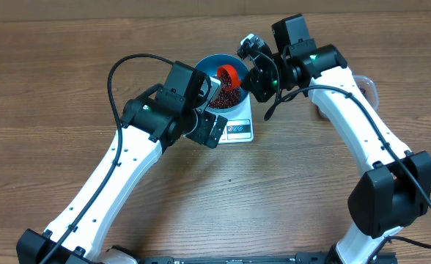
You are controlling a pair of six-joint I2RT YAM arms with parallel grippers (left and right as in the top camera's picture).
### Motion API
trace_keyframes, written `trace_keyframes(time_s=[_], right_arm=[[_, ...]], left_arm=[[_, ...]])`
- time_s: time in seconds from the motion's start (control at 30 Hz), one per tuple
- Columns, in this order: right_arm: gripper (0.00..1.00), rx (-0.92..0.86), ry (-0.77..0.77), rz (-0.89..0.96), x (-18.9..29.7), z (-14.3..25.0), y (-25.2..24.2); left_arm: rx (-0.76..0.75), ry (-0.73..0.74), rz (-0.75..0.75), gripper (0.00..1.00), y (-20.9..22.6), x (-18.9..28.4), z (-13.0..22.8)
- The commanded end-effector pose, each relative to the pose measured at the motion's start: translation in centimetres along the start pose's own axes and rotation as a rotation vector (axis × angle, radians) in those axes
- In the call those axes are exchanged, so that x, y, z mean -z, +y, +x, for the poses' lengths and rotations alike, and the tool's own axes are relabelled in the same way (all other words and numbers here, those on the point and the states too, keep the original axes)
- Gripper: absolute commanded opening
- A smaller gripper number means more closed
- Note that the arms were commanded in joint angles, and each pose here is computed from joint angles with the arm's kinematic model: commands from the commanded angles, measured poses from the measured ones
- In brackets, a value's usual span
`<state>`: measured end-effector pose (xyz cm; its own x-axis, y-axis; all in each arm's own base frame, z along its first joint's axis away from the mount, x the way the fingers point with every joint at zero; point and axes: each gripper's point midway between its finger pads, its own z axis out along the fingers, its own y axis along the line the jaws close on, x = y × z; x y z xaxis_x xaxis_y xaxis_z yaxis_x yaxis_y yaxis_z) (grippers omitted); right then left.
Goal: Scoop item into bowl and weigh 150g on scale
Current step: 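Tilt the scoop slowly with the right gripper, trickling beans into the bowl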
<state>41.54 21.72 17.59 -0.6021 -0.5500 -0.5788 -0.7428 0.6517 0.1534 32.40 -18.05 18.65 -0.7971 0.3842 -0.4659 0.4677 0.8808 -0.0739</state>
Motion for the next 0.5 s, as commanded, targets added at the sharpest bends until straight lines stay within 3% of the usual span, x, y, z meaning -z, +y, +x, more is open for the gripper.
trace_keyframes(time_s=[0.0,0.47], right_arm=[[0.04,0.054,-0.056,0.009,1.63,-1.95,0.77],[0.04,0.04,-0.06,0.03,1.65,-2.1,0.38]], left_arm=[[0.009,-0.023,0.005,1.0,0.03,0.69,-0.21],[0.009,-0.023,0.005,1.0,0.03,0.69,-0.21]])
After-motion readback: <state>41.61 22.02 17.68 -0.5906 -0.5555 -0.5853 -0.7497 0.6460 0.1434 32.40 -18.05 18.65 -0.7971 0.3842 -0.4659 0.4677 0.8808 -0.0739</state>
